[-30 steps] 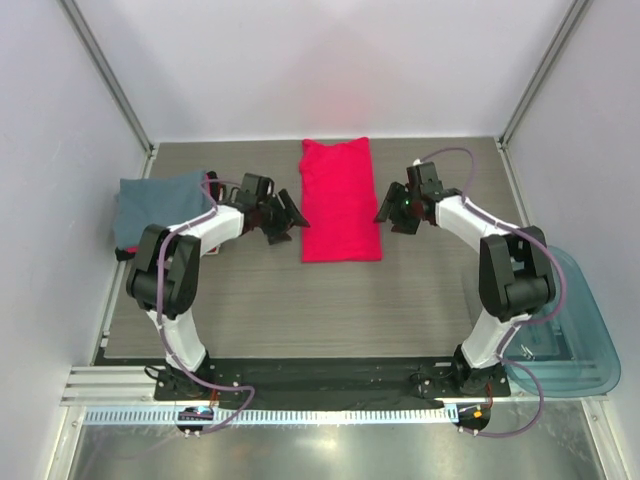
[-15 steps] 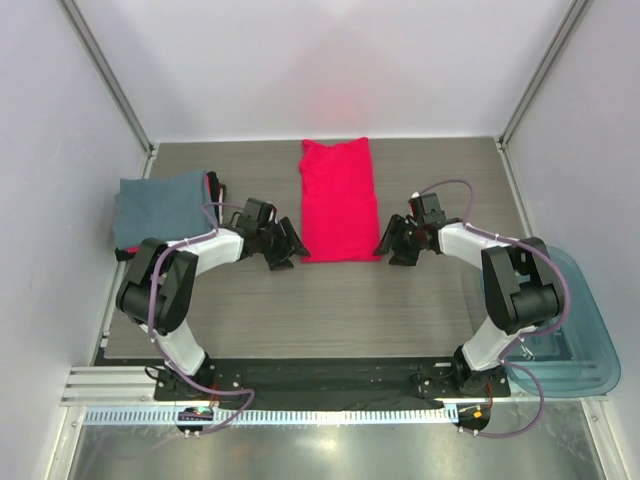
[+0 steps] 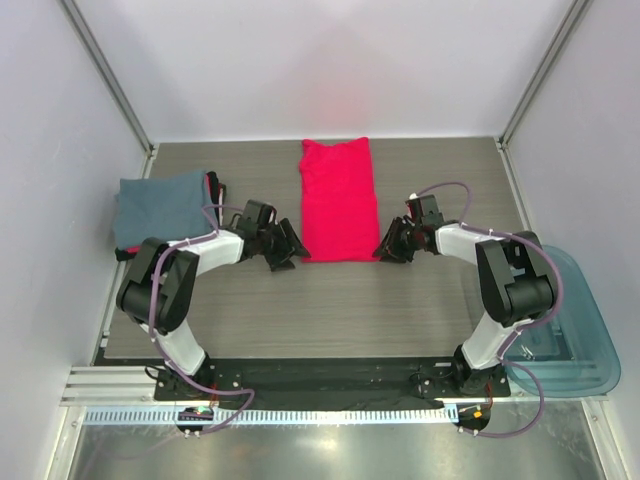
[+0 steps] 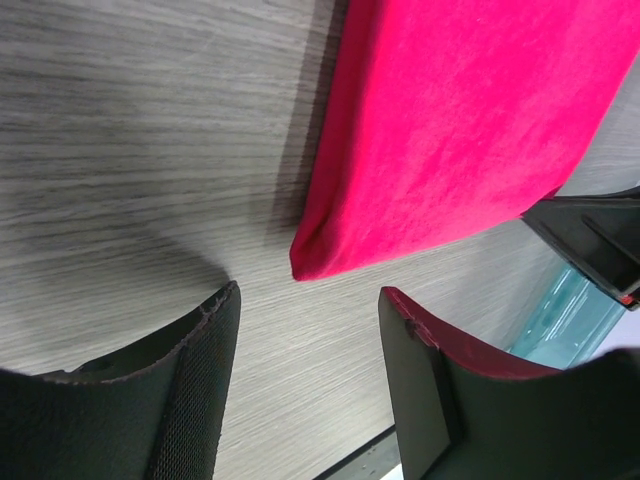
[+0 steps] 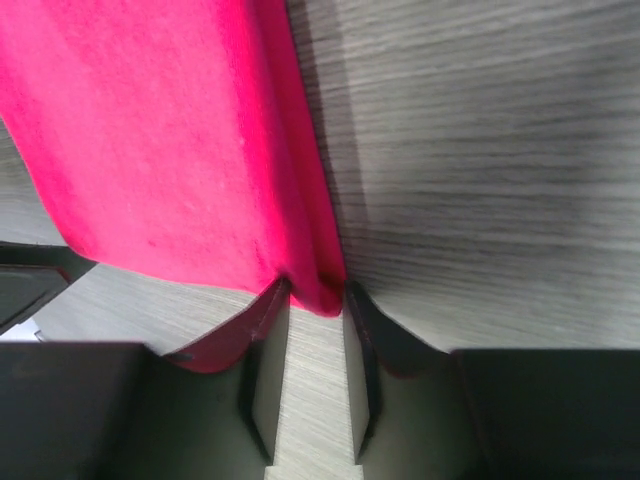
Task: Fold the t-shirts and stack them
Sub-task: Fold the tshirt
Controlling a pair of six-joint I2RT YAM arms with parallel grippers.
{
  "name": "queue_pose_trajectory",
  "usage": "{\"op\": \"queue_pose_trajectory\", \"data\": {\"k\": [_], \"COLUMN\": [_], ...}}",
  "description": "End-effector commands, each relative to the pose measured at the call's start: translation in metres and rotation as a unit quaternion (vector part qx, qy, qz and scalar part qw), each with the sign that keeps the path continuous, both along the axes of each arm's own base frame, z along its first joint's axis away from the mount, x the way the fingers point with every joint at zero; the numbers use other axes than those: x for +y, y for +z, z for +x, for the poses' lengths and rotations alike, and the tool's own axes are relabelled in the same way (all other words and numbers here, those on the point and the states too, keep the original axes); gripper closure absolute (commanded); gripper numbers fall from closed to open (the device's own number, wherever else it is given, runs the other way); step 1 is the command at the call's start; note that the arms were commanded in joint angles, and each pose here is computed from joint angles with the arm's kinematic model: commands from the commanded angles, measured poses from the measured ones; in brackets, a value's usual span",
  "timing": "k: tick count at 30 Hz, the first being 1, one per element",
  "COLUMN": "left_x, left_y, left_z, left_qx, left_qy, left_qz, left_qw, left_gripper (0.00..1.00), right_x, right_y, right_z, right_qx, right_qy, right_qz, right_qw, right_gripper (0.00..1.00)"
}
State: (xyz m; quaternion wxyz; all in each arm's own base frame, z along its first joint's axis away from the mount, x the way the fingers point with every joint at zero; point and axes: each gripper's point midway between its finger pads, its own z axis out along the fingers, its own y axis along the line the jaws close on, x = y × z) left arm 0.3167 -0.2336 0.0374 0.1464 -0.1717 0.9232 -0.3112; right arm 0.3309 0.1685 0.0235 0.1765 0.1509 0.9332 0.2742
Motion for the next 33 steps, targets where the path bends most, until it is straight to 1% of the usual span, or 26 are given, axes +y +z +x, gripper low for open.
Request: {"op": "queue_pose_trajectory", "data": {"k": [1, 3, 4, 5, 8, 11, 14, 16, 18, 22, 23, 27, 28, 33], "left_x": [-0.006, -0.007, -0.007, -0.008, -0.008, -0.009, -0.008, -0.010, -0.011, -0.014, -0.013, -0.012, -0.012, -0.012], "left_y": [0.005, 0.003, 0.003, 0.001, -0.003, -0.006, -0.011, -0.014, -0.014, -0.014, -0.013, -0.006, -0.006, 0.009], "left_z": [0.007, 0.007, 0.008, 0.007, 0.008, 0.011, 0.015, 0.016, 0.016, 0.019, 0.020, 0.021, 0.019, 0.006], "left_qx": [-0.017, -0.012, -0.014, -0.010, -0.010, -0.010, -0.008, -0.003, -0.001, -0.007, -0.010, -0.019, -0.021, -0.031], "left_qy": [0.000, 0.001, 0.001, 0.001, 0.003, 0.008, 0.018, 0.021, 0.022, 0.027, 0.030, 0.034, 0.032, 0.018], "left_qz": [-0.019, -0.021, -0.023, -0.022, -0.021, -0.021, -0.020, -0.022, -0.022, -0.026, -0.025, -0.027, -0.027, -0.039], "left_qw": [1.000, 1.000, 1.000, 1.000, 1.000, 1.000, 1.000, 1.000, 1.000, 0.999, 0.999, 0.999, 0.999, 0.999], "left_gripper": [0.42, 0.43, 0.43, 0.44, 0.46, 0.52, 0.55, 0.60, 0.66, 0.74, 0.81, 0.94, 0.99, 1.00], "right_x": [0.003, 0.002, 0.002, 0.002, 0.001, 0.002, 0.003, 0.003, 0.003, 0.004, 0.004, 0.004, 0.004, 0.004], "right_y": [-0.001, -0.001, 0.000, 0.000, 0.002, 0.004, 0.005, 0.006, 0.007, 0.010, 0.011, 0.016, 0.016, 0.026], "right_z": [0.009, 0.011, 0.011, 0.010, 0.009, 0.008, 0.007, 0.007, 0.008, 0.008, 0.009, 0.007, 0.005, -0.011], "right_qx": [-0.009, -0.012, -0.014, -0.013, -0.016, -0.017, -0.017, -0.016, -0.019, -0.020, -0.023, -0.025, -0.023, -0.017], "right_qy": [0.000, 0.003, 0.004, 0.004, 0.007, 0.009, 0.011, 0.011, 0.011, 0.014, 0.015, 0.019, 0.020, 0.034], "right_qz": [0.004, 0.000, -0.003, -0.003, -0.001, -0.002, 0.001, 0.002, 0.003, 0.005, 0.006, 0.006, 0.005, 0.012], "right_qw": [1.000, 1.000, 1.000, 1.000, 1.000, 1.000, 1.000, 1.000, 1.000, 1.000, 1.000, 0.999, 1.000, 0.999], "right_gripper": [0.71, 0.83, 0.97, 0.99, 0.99, 0.99, 0.99, 0.99, 0.99, 0.99, 0.99, 0.99, 0.99, 0.99]}}
